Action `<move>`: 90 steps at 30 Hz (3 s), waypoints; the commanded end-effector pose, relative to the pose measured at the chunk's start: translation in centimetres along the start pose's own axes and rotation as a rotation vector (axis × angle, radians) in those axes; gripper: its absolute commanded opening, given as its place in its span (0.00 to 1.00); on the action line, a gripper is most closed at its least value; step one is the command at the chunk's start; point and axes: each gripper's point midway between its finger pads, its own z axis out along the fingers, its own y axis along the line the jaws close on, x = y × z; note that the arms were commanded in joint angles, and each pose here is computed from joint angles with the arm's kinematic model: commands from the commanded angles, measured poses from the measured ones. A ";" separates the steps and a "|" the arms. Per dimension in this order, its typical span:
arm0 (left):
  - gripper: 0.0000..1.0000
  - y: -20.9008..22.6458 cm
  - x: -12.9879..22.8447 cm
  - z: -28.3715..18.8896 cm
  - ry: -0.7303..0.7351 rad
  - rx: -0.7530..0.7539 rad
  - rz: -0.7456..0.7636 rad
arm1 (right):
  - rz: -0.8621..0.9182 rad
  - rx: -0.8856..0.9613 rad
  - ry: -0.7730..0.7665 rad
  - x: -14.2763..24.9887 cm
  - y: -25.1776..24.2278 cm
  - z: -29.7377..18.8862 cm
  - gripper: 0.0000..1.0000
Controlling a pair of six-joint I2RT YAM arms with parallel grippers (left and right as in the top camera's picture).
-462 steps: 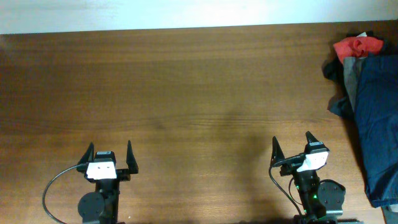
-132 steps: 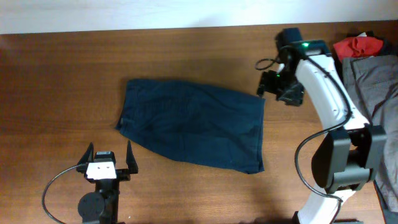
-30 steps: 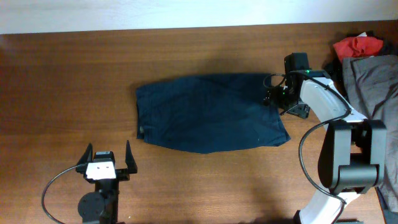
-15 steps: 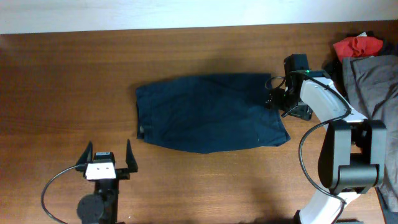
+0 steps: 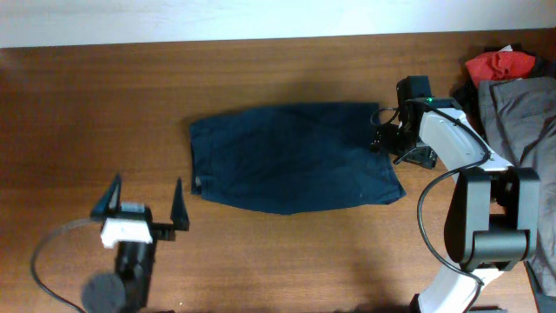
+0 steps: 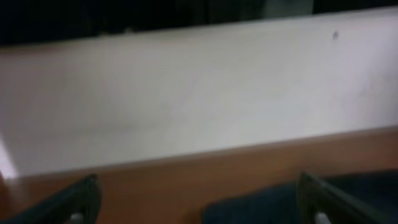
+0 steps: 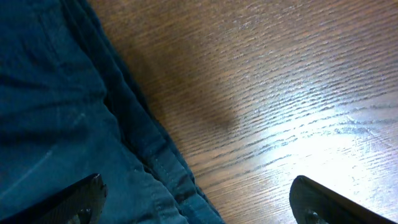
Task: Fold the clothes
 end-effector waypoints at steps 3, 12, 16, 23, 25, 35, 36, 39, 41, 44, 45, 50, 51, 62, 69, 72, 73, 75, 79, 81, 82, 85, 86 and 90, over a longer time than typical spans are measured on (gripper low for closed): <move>0.99 -0.3 -3.8 4.7 0.235 0.114 0.003 | 0.009 0.010 -0.036 -0.7 -0.3 -1.2 0.99; 0.99 -2.0 2.5 10.7 0.542 0.281 -0.148 | 0.007 0.018 -0.017 -0.3 -0.5 -1.2 0.99; 0.99 -1.2 8.2 12.4 0.759 0.208 -0.294 | 0.007 0.018 -0.017 -0.3 -0.5 -1.2 0.99; 0.99 -1.9 14.4 14.8 1.018 0.239 -0.399 | 0.007 0.017 -0.020 -0.3 -0.5 -1.2 0.99; 0.99 -2.9 15.0 14.9 1.027 0.293 -0.434 | 0.007 0.017 -0.020 -0.3 -0.5 -1.2 0.99; 0.99 -2.2 21.6 14.5 1.208 0.071 -0.430 | 0.009 0.013 -0.029 -0.5 -0.4 -1.2 0.99; 0.99 -2.3 22.2 14.4 1.224 0.044 -0.412 | 0.008 0.013 -0.029 -0.5 -0.4 -1.2 0.99; 0.99 -2.9 23.2 14.4 1.246 -0.021 -0.329 | 0.008 0.014 -0.026 -0.5 -0.4 -1.2 0.99; 0.99 -3.2 24.2 14.2 1.269 -0.100 -0.299 | 0.008 0.016 -0.021 -0.4 -0.5 -1.2 0.99; 0.99 -3.7 26.0 14.0 1.303 -0.113 -0.291 | 0.006 0.021 -0.008 0.0 -0.6 -1.2 0.98; 0.99 -3.6 26.9 13.7 1.324 -0.122 -0.296 | 0.005 0.024 -0.002 0.1 -0.7 -1.2 0.99; 0.99 -3.8 28.7 13.1 1.369 -0.126 -0.299 | 0.003 0.036 0.019 0.6 -0.9 -1.2 0.99; 0.99 -3.8 28.6 13.2 1.366 -0.126 -0.299 | 0.002 0.037 0.021 0.7 -0.9 -1.2 0.99; 0.93 -6.1 30.6 12.9 1.412 -0.028 -0.377 | 0.027 0.091 0.021 0.5 -2.8 -1.1 0.99; 0.72 -6.4 30.7 12.8 1.416 -0.015 -0.388 | -0.150 -0.148 0.073 1.7 0.6 -0.3 0.99; 0.62 -6.4 30.7 12.8 1.416 -0.015 -0.388 | -0.167 -0.168 0.067 1.6 1.0 0.3 0.99; 0.60 -6.4 30.7 12.8 1.416 -0.016 -0.388 | -0.168 -0.168 0.068 1.6 1.0 0.6 0.99; 0.56 -6.3 30.7 12.8 1.416 -0.018 -0.387 | -0.169 -0.169 0.066 1.4 1.0 1.0 0.99; 0.51 -6.3 30.7 12.9 1.412 -0.018 -0.387 | -0.184 -0.187 0.054 0.9 1.5 1.8 0.99; 0.49 -6.3 30.7 13.0 1.407 -0.017 -0.387 | -0.191 -0.215 0.048 0.7 2.1 2.2 0.99; 0.47 -6.3 30.7 13.1 1.405 -0.017 -0.387 | -0.192 -0.232 0.048 0.7 2.5 2.4 0.99; 0.39 -6.3 30.7 13.1 1.404 -0.017 -0.387 | -0.211 -0.236 0.058 0.8 2.6 3.1 0.99; 0.39 -6.3 30.7 13.1 1.404 -0.017 -0.387 | -0.210 -0.236 0.060 0.8 2.6 3.3 0.99; 0.39 -6.3 30.7 13.2 1.399 -0.016 -0.387 | -0.211 -0.239 0.047 0.5 2.8 3.6 0.97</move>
